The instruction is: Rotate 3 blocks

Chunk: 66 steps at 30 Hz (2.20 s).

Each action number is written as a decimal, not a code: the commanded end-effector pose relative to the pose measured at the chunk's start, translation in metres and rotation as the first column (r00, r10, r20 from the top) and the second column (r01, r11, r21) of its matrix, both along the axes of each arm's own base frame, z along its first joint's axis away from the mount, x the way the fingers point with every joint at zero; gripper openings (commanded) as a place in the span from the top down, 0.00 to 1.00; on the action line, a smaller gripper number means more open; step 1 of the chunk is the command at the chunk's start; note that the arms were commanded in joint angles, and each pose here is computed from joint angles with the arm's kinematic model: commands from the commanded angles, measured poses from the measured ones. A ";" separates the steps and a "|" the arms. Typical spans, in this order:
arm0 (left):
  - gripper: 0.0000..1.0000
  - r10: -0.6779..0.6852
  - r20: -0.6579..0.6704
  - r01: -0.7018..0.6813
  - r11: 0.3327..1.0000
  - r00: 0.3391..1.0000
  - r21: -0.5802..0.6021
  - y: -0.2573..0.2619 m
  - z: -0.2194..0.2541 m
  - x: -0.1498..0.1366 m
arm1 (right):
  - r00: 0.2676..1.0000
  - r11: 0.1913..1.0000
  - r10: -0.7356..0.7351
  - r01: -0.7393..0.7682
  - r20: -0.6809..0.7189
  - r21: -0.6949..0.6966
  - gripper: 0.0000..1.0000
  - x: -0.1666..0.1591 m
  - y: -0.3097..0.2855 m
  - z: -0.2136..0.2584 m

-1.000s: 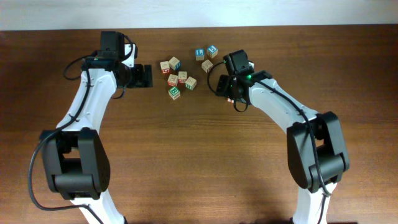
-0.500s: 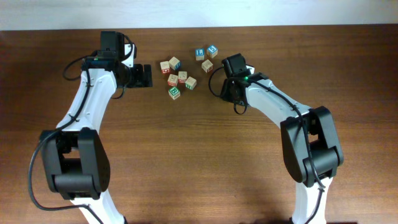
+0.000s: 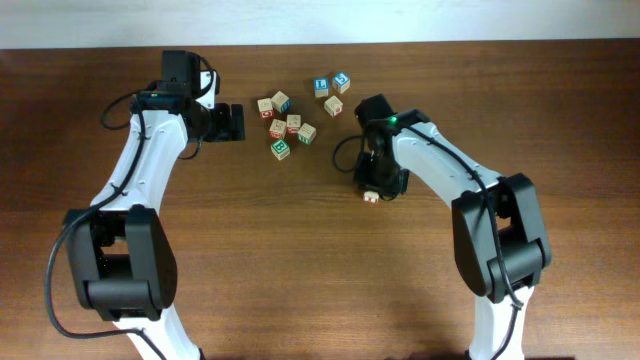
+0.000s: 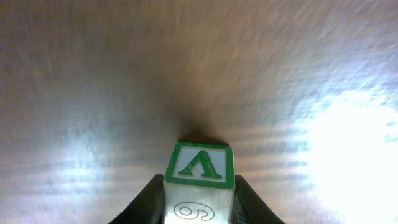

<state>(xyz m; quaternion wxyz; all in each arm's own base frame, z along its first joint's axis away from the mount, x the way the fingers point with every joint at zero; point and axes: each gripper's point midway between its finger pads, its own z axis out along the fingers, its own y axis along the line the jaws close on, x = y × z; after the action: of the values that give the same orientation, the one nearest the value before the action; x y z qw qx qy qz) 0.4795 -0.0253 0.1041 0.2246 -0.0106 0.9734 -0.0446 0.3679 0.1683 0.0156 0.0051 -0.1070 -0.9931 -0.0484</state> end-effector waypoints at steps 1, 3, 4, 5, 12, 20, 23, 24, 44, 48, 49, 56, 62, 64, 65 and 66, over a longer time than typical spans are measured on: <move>0.01 0.009 0.015 -0.009 1.000 1.000 0.001 0.000 0.005 0.005 | 0.980 0.983 0.182 -0.184 -0.080 -0.008 0.71 -0.032 0.016 -0.009; 0.01 0.009 0.015 -0.009 1.000 1.000 0.001 0.000 0.005 0.005 | 0.970 0.972 0.230 -0.233 -0.081 -0.037 0.66 -0.036 0.017 -0.010; 0.01 0.009 0.015 -0.009 1.000 1.000 0.001 0.000 0.005 0.005 | 0.965 0.967 0.247 -0.251 -0.087 -0.040 0.66 -0.038 0.017 -0.010; 0.01 0.009 0.014 -0.009 1.000 1.000 0.001 0.000 0.005 0.005 | 0.964 0.966 0.248 -0.254 -0.096 -0.045 0.65 -0.040 0.016 -0.010; 0.01 0.009 0.014 -0.009 1.000 1.000 0.001 0.000 0.005 0.005 | 0.960 0.962 0.263 -0.268 -0.097 -0.045 0.54 -0.039 0.015 -0.006; 0.01 0.010 0.029 -0.010 1.000 1.000 0.000 0.000 0.006 0.008 | 0.925 0.950 0.291 -0.310 0.246 0.043 0.37 0.044 0.071 0.068; 0.01 0.022 0.030 -0.022 1.000 0.999 -0.004 0.000 0.007 0.009 | 0.858 0.936 0.279 -0.344 0.432 0.079 0.33 0.080 0.106 0.083; 0.01 0.042 0.029 -0.042 0.999 0.999 -0.004 0.002 0.007 0.009 | 0.844 0.933 0.278 -0.351 0.458 0.080 0.32 0.086 0.113 0.080; 0.01 0.238 0.006 -0.238 0.971 0.971 0.005 0.044 0.004 0.004 | 0.809 0.989 -0.114 0.040 0.576 0.141 0.47 0.158 0.120 0.003; 0.01 0.237 0.006 -0.237 0.971 0.971 0.005 0.044 0.004 0.004 | 0.822 0.988 -0.126 0.056 0.556 0.141 0.51 0.154 0.122 -0.012; 0.01 0.238 0.006 -0.238 0.971 0.971 0.005 0.044 0.004 0.004 | 0.824 0.989 -0.124 0.056 0.552 0.138 0.53 0.153 0.121 -0.013; 0.01 0.238 0.006 -0.238 0.971 0.971 0.005 0.044 0.004 0.004 | 0.851 0.992 -0.105 0.056 0.515 0.109 0.72 0.142 0.116 -0.011; 0.01 0.238 0.006 -0.238 0.971 0.971 0.005 0.044 0.004 0.004 | 0.915 0.991 -0.070 0.020 0.397 0.129 0.72 0.111 0.117 -0.002; 0.01 0.238 0.006 -0.238 0.971 0.971 0.005 0.044 0.004 0.004 | 0.949 0.987 -0.021 -0.029 0.313 0.155 0.72 0.090 0.123 -0.006; 0.01 0.238 0.006 -0.238 0.971 0.971 0.005 0.044 0.004 0.004 | 0.964 0.984 0.007 -0.054 0.267 0.168 0.71 0.079 0.125 -0.009; 0.01 0.238 0.006 -0.238 0.971 0.971 0.005 0.044 0.004 0.004 | 0.976 0.981 0.034 -0.073 0.213 0.178 0.71 0.066 0.125 -0.012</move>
<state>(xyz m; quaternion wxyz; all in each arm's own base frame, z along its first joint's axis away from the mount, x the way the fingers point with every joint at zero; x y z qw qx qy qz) 0.4790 0.0164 0.1033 0.2239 -0.1171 0.9674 -0.0169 0.4710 0.2812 0.0146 -0.1705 -0.1142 -0.9706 -0.1261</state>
